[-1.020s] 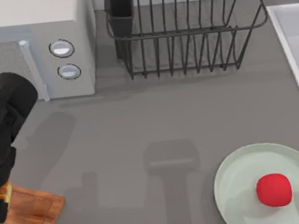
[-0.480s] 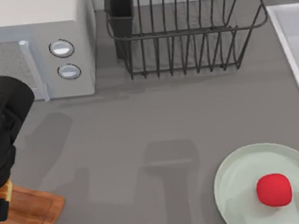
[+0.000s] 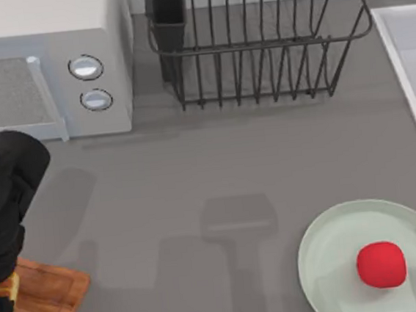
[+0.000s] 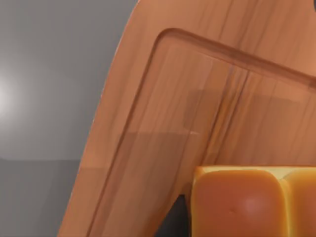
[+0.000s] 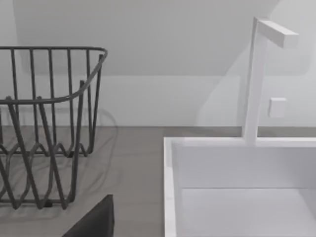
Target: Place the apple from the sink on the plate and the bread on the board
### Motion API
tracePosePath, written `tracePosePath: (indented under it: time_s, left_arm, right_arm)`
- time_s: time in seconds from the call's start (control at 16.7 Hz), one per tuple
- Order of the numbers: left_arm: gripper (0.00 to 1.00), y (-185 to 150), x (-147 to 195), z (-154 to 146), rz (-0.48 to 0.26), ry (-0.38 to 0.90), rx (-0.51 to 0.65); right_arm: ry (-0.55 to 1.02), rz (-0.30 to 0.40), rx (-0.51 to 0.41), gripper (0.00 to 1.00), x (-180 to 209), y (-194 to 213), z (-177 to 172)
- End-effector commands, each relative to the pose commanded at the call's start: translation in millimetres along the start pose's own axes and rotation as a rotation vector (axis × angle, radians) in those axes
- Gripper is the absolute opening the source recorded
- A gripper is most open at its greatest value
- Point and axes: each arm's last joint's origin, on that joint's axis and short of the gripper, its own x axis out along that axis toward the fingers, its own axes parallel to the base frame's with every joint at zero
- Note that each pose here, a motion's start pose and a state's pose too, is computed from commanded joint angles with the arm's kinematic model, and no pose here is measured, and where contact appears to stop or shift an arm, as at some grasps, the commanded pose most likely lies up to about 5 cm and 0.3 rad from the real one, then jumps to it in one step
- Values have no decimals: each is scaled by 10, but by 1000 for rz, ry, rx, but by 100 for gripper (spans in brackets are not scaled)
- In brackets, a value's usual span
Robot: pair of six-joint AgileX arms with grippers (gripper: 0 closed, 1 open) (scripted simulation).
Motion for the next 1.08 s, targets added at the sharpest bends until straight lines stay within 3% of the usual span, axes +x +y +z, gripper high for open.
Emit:
tracePosePath:
  time_s: [0.24, 1.02, 1.08]
  left_arm:
    - [0, 0, 0, 0, 0, 0, 0]
    - [98, 0, 0, 0, 0, 0, 0]
    - [100, 0, 0, 0, 0, 0, 0]
  right_arm:
    - [0, 0, 0, 100, 0, 0, 0]
    - [0, 0, 0, 100, 0, 0, 0]
    - [0, 0, 0, 100, 0, 0, 0]
